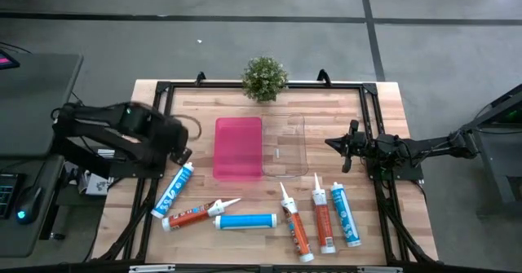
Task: Pick & place silicon tubes, Sealant and Lysol wipes
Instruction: Put the left blue sealant into the pink bin
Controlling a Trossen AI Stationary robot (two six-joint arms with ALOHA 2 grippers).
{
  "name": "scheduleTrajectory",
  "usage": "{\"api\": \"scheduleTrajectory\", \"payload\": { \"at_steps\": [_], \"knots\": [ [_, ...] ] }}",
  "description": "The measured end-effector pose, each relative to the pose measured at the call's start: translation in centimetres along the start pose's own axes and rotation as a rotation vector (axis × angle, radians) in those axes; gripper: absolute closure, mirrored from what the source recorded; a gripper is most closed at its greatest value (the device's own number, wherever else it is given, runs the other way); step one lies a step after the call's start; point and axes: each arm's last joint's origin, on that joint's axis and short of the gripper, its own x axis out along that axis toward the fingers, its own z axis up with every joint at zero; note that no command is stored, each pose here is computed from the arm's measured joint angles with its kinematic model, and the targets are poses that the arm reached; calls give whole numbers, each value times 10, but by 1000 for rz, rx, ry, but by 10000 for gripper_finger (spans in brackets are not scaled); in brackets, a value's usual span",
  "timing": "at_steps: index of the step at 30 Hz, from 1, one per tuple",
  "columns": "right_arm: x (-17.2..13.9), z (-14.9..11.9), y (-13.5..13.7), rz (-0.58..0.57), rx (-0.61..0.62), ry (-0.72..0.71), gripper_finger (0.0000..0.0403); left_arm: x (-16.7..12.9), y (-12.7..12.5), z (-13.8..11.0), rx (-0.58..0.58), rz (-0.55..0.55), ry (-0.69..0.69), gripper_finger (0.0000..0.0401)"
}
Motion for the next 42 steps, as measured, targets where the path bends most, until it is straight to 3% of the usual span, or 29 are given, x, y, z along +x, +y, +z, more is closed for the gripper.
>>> {"api": "scheduleTrajectory", "payload": {
  "at_steps": [4, 15, 23, 29, 37, 42],
  "knots": [
    [0, 0, 0, 0, 0, 0, 402, 25, -6, -22, -8, 74, 39, 187],
    [0, 0, 0, 0, 0, 0, 402, 93, -26, -60, 25, 136, 96, 179],
    [0, 0, 0, 0, 0, 0, 402, 128, -27, -68, -57, 238, 162, 82],
    [0, 0, 0, 0, 0, 0, 402, 154, -28, -70, -58, 213, 173, 35],
    [0, 0, 0, 0, 0, 0, 402, 186, -14, -72, -69, 190, 176, 36],
    [0, 0, 0, 0, 0, 0, 402, 200, -6, -73, -40, 149, 185, 76]
  ]
}}
